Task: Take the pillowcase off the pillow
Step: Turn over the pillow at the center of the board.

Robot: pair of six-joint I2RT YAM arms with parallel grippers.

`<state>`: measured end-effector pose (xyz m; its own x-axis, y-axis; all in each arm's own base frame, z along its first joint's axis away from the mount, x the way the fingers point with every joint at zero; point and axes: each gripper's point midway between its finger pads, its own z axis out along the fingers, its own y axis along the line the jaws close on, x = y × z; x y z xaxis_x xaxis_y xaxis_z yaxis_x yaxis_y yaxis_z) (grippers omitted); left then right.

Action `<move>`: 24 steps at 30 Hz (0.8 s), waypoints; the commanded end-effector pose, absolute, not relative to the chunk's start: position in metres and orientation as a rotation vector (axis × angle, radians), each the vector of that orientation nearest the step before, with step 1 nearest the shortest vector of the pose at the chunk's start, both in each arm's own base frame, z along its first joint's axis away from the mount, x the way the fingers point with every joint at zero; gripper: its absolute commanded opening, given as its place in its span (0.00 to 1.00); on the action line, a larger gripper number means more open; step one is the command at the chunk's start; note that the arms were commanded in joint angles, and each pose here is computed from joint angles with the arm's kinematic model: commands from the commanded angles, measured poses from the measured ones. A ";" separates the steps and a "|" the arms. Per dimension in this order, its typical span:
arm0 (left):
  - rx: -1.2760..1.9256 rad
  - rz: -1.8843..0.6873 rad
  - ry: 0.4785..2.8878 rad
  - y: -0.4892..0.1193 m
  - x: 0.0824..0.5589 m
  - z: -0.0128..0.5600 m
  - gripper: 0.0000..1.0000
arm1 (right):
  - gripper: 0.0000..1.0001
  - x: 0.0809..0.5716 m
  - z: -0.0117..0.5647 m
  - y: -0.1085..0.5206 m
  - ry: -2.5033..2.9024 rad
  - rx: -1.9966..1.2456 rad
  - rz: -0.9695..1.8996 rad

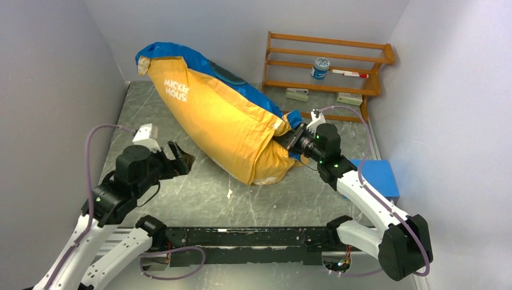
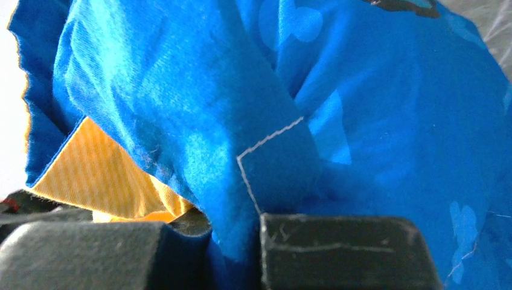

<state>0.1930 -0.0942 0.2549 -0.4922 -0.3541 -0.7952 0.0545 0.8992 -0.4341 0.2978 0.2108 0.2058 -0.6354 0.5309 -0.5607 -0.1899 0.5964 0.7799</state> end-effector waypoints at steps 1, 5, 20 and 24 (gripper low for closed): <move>-0.163 -0.728 1.992 -0.137 0.207 0.257 0.97 | 0.00 0.242 0.121 0.214 2.367 0.192 1.074; -0.230 -0.907 1.824 -0.159 0.227 0.286 0.97 | 0.00 0.235 0.117 0.212 2.375 0.173 1.066; -0.112 -1.083 1.925 -0.247 0.305 0.207 0.52 | 0.00 0.216 0.124 0.210 2.396 0.081 1.085; -0.107 -1.101 1.946 -0.253 0.301 0.197 0.05 | 0.00 0.213 0.133 0.212 2.375 0.044 1.112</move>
<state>0.3070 -0.2373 0.2004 -0.5976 -0.4758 -0.6454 0.2647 0.6427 -0.7190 0.2672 0.2167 0.2021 -0.6805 0.3962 -0.6164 -0.3136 0.6028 0.7337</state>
